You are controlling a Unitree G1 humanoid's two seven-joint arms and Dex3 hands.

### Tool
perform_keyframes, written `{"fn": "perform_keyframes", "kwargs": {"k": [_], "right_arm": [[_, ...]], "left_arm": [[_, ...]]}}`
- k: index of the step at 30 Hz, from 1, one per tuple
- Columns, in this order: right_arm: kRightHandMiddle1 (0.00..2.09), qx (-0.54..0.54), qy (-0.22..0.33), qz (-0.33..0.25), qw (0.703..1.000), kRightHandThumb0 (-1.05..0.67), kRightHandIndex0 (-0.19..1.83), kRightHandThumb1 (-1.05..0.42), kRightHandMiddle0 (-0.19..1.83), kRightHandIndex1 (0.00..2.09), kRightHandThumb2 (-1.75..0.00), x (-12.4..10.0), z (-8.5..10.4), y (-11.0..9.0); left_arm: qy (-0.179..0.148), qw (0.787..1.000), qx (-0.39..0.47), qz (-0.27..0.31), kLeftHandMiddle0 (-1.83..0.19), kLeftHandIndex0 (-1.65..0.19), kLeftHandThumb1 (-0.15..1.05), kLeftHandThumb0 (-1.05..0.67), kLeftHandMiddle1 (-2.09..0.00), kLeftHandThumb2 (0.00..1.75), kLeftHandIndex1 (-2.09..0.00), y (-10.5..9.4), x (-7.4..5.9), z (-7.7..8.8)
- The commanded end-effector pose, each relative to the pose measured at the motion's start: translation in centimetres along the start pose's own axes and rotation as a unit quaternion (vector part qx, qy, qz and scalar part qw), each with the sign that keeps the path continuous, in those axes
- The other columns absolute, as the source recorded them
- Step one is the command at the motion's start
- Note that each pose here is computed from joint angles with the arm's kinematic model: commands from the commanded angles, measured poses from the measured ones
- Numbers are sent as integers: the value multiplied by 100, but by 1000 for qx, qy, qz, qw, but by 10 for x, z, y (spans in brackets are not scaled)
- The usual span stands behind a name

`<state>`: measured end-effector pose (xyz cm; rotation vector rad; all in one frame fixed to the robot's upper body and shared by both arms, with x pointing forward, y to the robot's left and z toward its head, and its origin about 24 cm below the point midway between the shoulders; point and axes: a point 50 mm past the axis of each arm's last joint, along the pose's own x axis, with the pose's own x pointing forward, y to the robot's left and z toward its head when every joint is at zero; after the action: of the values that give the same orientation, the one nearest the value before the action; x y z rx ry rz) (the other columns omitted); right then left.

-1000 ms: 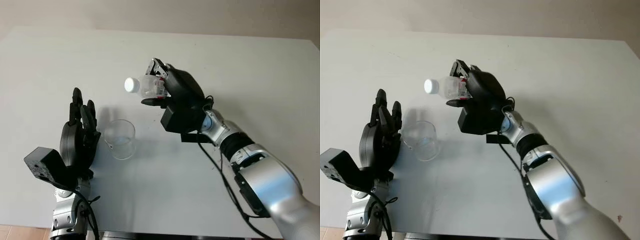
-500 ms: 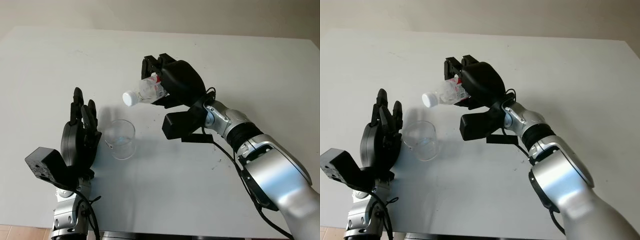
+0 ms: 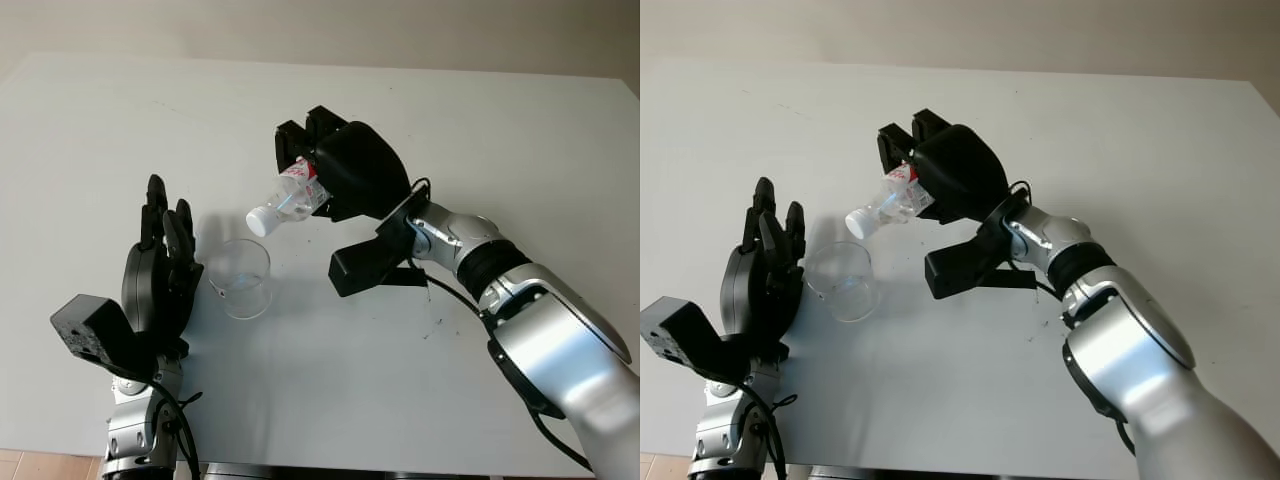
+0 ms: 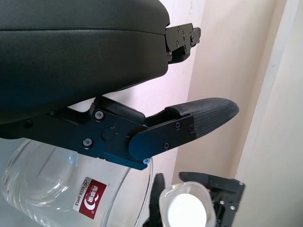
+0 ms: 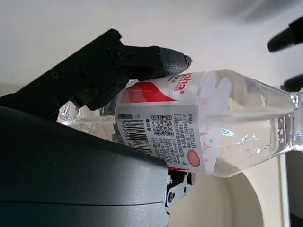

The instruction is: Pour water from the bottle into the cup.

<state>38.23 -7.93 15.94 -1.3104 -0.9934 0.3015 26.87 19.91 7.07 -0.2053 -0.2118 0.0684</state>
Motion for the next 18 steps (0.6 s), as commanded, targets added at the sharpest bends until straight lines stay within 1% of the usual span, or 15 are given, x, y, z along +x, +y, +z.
{"fn": "perform_keyframes", "kwargs": {"k": [1, 7, 11, 15, 18], "right_arm": [[209, -16, -26, -27, 999, -13, 117, -71, 73, 209, -81, 12, 2, -14], [209, -18, -54, -48, 997, -12, 123, -72, 77, 209, -87, 15, 8, -19], [209, -49, -82, -74, 993, -16, 129, -68, 83, 209, -93, 18, 11, -23], [209, -59, -98, -81, 990, -18, 135, -69, 89, 209, -91, 20, 13, -26], [209, -72, -110, -84, 988, -20, 133, -70, 93, 209, -90, 22, 14, -28]], "left_arm": [[1, 1000, 0, 0, 7, 14, 105, -78, -6, 72, -5, -1, -1, -2], [-2, 1000, 1, -1, 7, 14, 105, -77, -5, 72, -5, -3, 0, -1], [-2, 1000, 1, -4, 8, 14, 105, -77, -5, 73, -5, -3, 1, -1], [-3, 1000, 2, -4, 8, 14, 105, -77, -5, 73, -5, -4, 1, 0], [-4, 1000, 2, 0, 7, 13, 105, -77, -6, 73, -6, -4, 1, 0]]}}
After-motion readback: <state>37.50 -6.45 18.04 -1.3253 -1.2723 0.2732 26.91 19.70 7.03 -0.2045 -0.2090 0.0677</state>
